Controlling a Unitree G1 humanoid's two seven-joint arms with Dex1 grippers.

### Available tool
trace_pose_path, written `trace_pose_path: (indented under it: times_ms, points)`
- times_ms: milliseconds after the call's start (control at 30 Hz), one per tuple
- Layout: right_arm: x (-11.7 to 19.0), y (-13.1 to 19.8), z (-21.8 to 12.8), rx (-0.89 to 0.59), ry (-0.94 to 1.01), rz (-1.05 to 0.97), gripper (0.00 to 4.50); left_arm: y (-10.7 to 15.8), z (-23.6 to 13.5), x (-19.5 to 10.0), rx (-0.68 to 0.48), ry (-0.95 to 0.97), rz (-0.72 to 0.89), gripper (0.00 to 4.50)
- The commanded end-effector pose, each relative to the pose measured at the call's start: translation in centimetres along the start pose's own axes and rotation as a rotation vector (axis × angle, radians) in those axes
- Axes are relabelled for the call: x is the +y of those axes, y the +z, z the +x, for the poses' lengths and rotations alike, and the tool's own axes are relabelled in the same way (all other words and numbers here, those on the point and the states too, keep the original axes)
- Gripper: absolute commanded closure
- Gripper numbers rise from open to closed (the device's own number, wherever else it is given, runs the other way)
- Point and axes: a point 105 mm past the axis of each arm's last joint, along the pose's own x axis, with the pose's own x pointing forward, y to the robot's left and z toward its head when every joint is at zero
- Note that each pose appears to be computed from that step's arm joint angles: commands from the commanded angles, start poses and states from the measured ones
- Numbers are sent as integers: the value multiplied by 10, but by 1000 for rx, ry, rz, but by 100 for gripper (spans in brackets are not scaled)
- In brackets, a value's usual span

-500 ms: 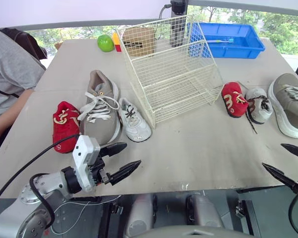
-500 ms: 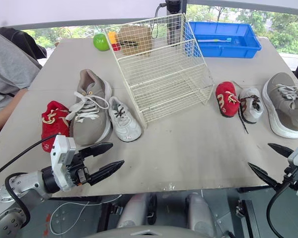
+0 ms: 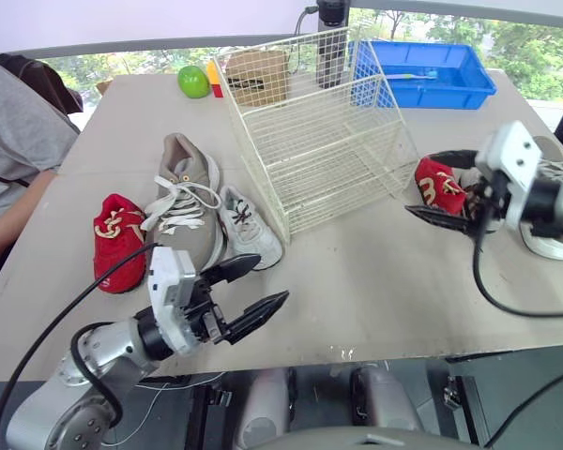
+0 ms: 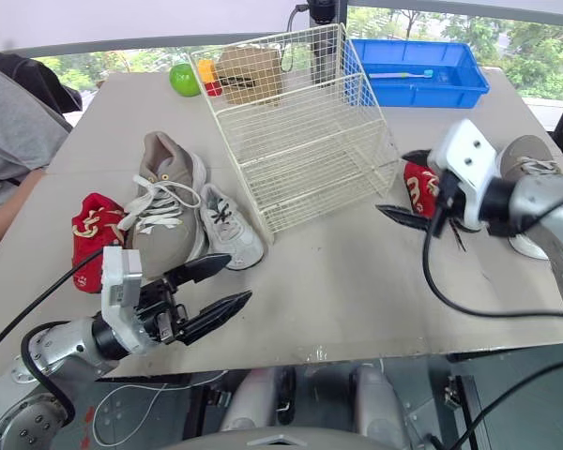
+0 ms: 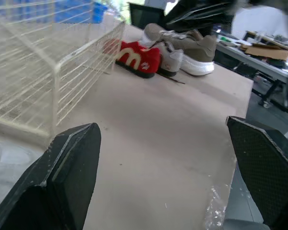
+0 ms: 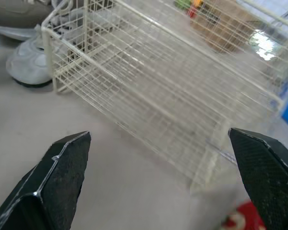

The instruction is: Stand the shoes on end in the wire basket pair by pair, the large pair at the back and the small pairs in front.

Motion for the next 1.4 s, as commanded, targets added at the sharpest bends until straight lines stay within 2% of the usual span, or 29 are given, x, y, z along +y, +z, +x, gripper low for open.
trace_pose_path:
  times_ms: [33, 100, 200, 300, 467, 600, 733, 900, 1067, 1200, 1400]
  points:
    - [-14, -5, 8, 90, 78, -95, 4, 9, 9, -16, -32, -37, 69, 0]
    - [-25, -7, 24, 135, 141, -196, 4, 8, 15, -28, -29, -50, 86, 0]
    - [-38, -26, 51, 286, 267, -362, 4, 9, 26, -48, -49, -51, 91, 0]
    - [-49, -26, 66, 332, 308, -436, 74, 6, 31, -58, -57, -44, 90, 0]
    - [-54, -25, 69, 371, 373, -498, 264, 2, 35, -66, -85, -3, 93, 0]
    - [-56, -16, 68, 341, 383, -468, 446, 0, 37, -70, -103, 25, 88, 0]
    - [-50, -4, 57, 313, 391, -337, 446, 3, 36, -65, -128, 90, 70, 0]
    - [-19, 0, 44, 318, 406, -243, 446, 7, 34, -52, -140, 137, 57, 0]
    - [8, -3, 43, 329, 350, -159, 446, 10, 27, -14, -141, 154, 61, 0]
    - [13, -5, 40, 336, 300, -138, 446, 13, 15, 11, -145, 155, 44, 0]
    - [15, -9, 32, 351, 269, -110, 446, 9, 9, 14, -126, 117, 54, 0]
